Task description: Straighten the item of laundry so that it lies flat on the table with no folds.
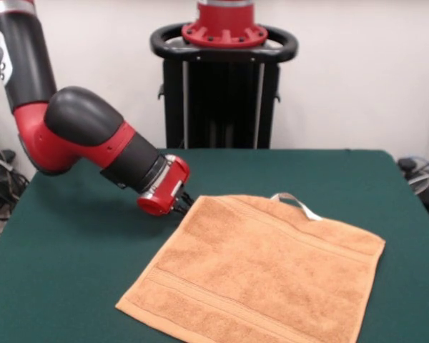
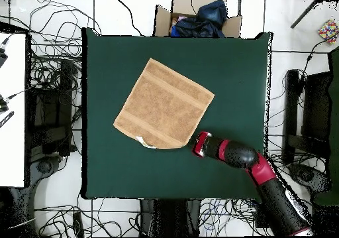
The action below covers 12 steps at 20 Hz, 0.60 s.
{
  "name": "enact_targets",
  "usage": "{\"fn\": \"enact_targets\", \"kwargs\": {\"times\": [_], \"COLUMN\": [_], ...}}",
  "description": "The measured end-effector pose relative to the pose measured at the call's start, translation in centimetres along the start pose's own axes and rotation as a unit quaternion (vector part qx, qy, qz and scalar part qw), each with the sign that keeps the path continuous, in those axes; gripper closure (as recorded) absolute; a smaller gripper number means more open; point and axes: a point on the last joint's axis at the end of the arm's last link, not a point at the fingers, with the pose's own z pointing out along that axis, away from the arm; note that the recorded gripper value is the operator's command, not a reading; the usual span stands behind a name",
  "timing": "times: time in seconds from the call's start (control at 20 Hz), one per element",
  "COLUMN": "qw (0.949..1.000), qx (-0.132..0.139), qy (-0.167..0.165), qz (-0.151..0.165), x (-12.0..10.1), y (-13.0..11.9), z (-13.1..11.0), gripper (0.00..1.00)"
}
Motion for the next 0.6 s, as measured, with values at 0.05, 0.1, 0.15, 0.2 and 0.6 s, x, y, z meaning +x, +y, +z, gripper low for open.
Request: {"fn": "enact_targets", "kwargs": {"times": [0.05,0.1,0.15,0.2,0.6], "qw": [1.0,0.9999,0.9999,0.9999,0.9994], "qx": [-0.002,-0.006,-0.007,-0.009,-0.023], "qy": [-0.003,-0.009,-0.011,-0.014,-0.025], "qz": [0.001,0.004,0.005,0.006,0.011], "x": [-0.1,-0.3,-0.3,-0.4,-0.9], "y": [0.1,0.3,0.3,0.4,1.0], "z": [0.2,0.7,0.8,1.0,1.9], "gripper": [1.0,1.0,1.0,1.0,1.0]}}
